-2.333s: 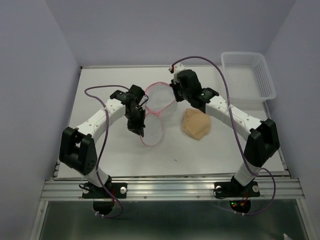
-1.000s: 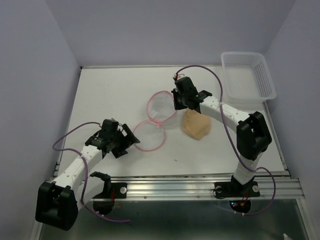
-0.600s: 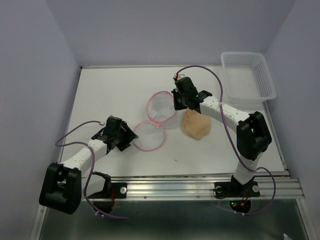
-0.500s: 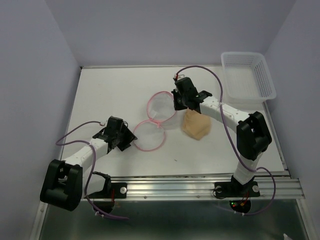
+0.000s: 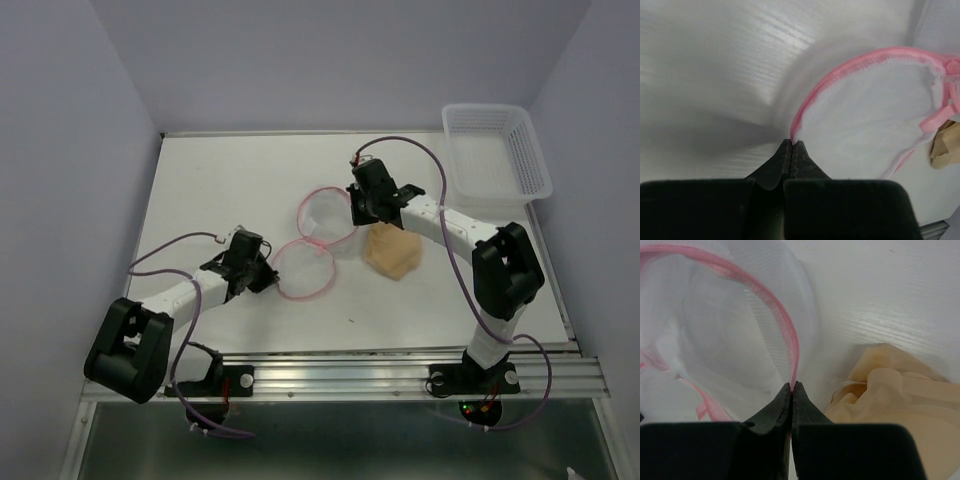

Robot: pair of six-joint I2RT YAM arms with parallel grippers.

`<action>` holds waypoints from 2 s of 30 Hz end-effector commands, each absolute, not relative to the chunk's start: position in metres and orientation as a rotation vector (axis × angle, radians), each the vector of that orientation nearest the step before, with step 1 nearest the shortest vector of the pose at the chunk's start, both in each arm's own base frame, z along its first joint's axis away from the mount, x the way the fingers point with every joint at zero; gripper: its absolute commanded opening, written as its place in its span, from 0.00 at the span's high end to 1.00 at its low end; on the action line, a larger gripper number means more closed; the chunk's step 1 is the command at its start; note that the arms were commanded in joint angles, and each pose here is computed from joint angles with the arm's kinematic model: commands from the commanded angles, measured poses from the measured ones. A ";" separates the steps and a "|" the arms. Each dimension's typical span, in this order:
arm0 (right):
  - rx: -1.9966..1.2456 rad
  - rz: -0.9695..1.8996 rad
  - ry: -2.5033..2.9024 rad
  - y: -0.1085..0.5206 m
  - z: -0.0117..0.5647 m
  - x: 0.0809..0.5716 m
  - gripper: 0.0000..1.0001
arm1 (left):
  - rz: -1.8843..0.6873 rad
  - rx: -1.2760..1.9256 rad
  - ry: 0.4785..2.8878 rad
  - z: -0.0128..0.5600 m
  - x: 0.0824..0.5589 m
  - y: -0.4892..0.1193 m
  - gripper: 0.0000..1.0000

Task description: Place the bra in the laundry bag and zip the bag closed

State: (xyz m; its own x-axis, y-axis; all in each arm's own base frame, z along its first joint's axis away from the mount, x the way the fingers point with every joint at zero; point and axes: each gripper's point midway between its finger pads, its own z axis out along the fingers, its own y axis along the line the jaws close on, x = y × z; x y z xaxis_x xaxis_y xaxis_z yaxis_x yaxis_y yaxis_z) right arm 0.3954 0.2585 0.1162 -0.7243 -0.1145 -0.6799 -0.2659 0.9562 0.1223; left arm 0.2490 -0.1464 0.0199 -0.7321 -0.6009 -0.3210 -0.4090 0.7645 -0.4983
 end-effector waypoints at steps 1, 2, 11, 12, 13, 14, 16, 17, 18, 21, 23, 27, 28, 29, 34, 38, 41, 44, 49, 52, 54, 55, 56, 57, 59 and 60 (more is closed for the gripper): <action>-0.221 0.288 2.335 0.252 0.139 0.394 0.99 | -0.529 -0.696 2.324 0.080 0.285 -0.142 1.00; -0.217 0.286 2.333 0.251 0.141 0.394 0.99 | -0.502 -0.693 2.302 0.091 0.286 -0.137 1.00; -0.173 0.337 2.309 0.251 0.159 0.388 0.99 | -0.547 -0.556 1.954 0.233 0.305 -0.120 1.00; -0.162 0.351 2.295 0.251 0.167 0.387 0.99 | -0.551 -0.540 1.947 0.238 0.305 -0.120 1.00; -0.167 0.371 2.293 0.254 0.169 0.385 0.99 | -0.561 -0.526 1.931 0.249 0.307 -0.121 1.00; -0.166 0.376 2.284 0.253 0.174 0.385 0.99 | -0.584 -0.500 1.933 0.255 0.307 -0.126 1.00; -0.150 0.358 2.254 0.249 0.185 0.387 0.99 | -0.605 -0.471 1.914 0.267 0.310 -0.129 1.00; -0.146 0.356 2.242 0.248 0.189 0.388 0.99 | -0.642 -0.434 1.905 0.277 0.310 -0.135 1.00; -0.147 0.359 2.235 0.248 0.193 0.389 0.99 | -0.651 -0.416 1.895 0.283 0.311 -0.137 1.00; -0.153 0.374 2.226 0.252 0.197 0.386 0.99 | -0.638 -0.390 1.898 0.290 0.314 -0.137 1.00; -0.145 0.357 2.235 0.252 0.192 0.383 0.97 | -0.618 -0.387 1.933 0.281 0.316 -0.135 1.00; -0.130 0.336 2.290 0.248 0.170 0.376 0.96 | -0.614 -0.360 2.051 0.256 0.312 -0.137 1.00; -0.129 0.345 2.301 0.251 0.165 0.372 0.96 | -0.627 -0.332 2.089 0.249 0.310 -0.141 1.00; -0.123 0.343 2.315 0.250 0.160 0.369 0.96 | -0.617 -0.334 2.113 0.244 0.309 -0.139 1.00; -0.128 0.363 2.380 0.256 0.131 0.353 0.92 | -0.524 -0.328 2.231 0.217 0.304 -0.122 1.00; -0.205 0.446 2.391 0.267 0.124 0.346 0.70 | -0.568 -0.238 2.262 0.207 0.307 -0.134 1.00; -0.234 0.458 2.309 0.267 0.149 0.351 0.41 | -0.563 -0.154 2.282 0.200 0.311 -0.138 1.00; -0.278 0.447 2.249 0.263 0.169 0.351 0.16 | -0.565 -0.149 2.310 0.193 0.316 -0.141 1.00; -0.300 0.531 2.176 0.258 0.201 0.347 0.00 | -0.600 -0.106 2.310 0.200 0.322 -0.149 1.00; -0.252 0.600 2.147 0.243 0.217 0.347 0.00 | -0.600 -0.069 2.286 0.212 0.323 -0.149 1.00; -0.148 0.596 2.137 0.213 0.222 0.359 0.00 | -0.596 -0.043 2.278 0.218 0.324 -0.150 1.00; -0.099 0.592 2.124 0.199 0.227 0.361 0.00 | -0.594 -0.039 2.278 0.219 0.324 -0.150 1.00; -0.055 0.600 2.129 0.187 0.225 0.364 0.00 | -0.592 -0.032 2.279 0.219 0.325 -0.150 1.00; 0.034 0.574 2.139 0.157 0.217 0.371 0.00 | -0.599 -0.022 2.276 0.220 0.325 -0.151 1.00; 0.140 0.629 2.179 0.134 0.199 0.370 0.00 | -0.607 -0.011 2.284 0.218 0.326 -0.153 1.00; 0.216 0.625 2.161 0.110 0.195 0.378 0.00 | -0.612 -0.002 2.282 0.219 0.326 -0.154 1.00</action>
State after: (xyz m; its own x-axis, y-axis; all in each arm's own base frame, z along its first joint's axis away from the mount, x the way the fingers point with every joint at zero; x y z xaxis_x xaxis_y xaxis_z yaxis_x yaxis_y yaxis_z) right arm 0.3738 0.1503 0.2143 -0.5985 0.2277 -0.7681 -0.1631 0.9040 0.3951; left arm 0.3217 -0.1499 0.1978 -0.7413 -0.2150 -0.6358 0.1110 0.8950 -0.4321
